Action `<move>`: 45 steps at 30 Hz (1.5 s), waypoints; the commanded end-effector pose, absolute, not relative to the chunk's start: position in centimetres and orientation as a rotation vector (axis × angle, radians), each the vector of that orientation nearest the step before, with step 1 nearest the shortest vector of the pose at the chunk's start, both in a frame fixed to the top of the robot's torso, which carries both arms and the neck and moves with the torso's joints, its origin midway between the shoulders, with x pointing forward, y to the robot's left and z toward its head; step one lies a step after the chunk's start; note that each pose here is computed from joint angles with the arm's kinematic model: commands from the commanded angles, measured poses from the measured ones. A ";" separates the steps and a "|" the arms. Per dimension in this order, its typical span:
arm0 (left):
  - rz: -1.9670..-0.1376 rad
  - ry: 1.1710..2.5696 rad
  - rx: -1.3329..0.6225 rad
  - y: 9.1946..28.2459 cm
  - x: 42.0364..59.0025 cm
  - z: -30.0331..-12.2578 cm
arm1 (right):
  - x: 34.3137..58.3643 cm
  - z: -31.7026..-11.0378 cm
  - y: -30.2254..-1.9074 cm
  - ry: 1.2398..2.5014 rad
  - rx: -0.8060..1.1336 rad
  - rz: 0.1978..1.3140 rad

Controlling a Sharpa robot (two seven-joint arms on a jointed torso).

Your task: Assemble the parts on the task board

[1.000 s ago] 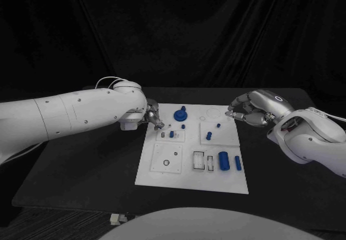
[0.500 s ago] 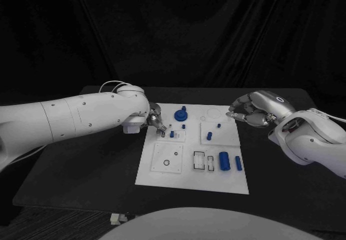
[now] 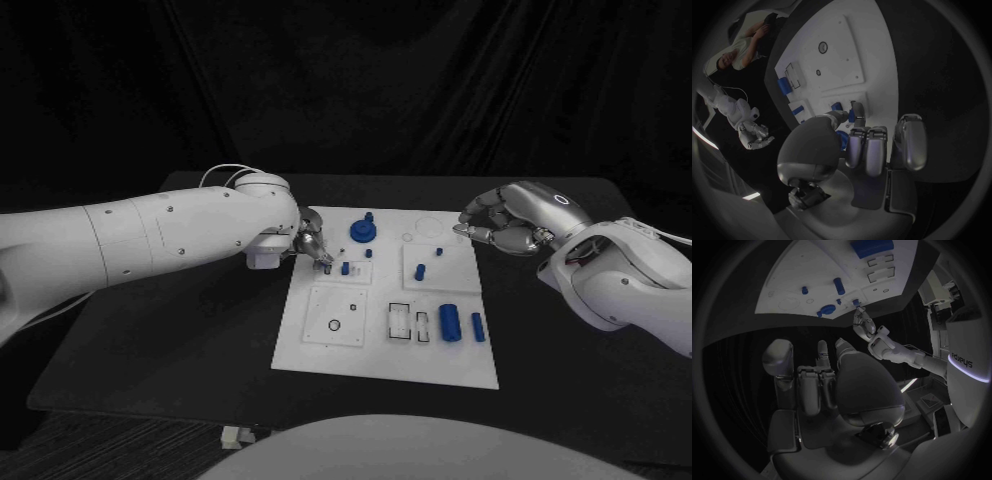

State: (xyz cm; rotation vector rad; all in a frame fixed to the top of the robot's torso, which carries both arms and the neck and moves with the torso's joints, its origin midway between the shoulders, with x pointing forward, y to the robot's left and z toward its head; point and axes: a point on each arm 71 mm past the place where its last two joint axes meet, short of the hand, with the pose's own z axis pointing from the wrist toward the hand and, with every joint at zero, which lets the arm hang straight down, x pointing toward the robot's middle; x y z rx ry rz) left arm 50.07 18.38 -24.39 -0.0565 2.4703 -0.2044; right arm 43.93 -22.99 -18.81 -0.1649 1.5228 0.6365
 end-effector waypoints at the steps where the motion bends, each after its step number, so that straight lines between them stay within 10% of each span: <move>1: -0.225 2.481 -0.041 18.1 49.9 -24.5 | 43.9 -18.9 -23.0 1.521 -0.153 0.628; 45: -0.223 2.503 -0.037 18.0 49.8 -25.4 | 43.9 -18.9 -23.0 1.523 -0.153 0.628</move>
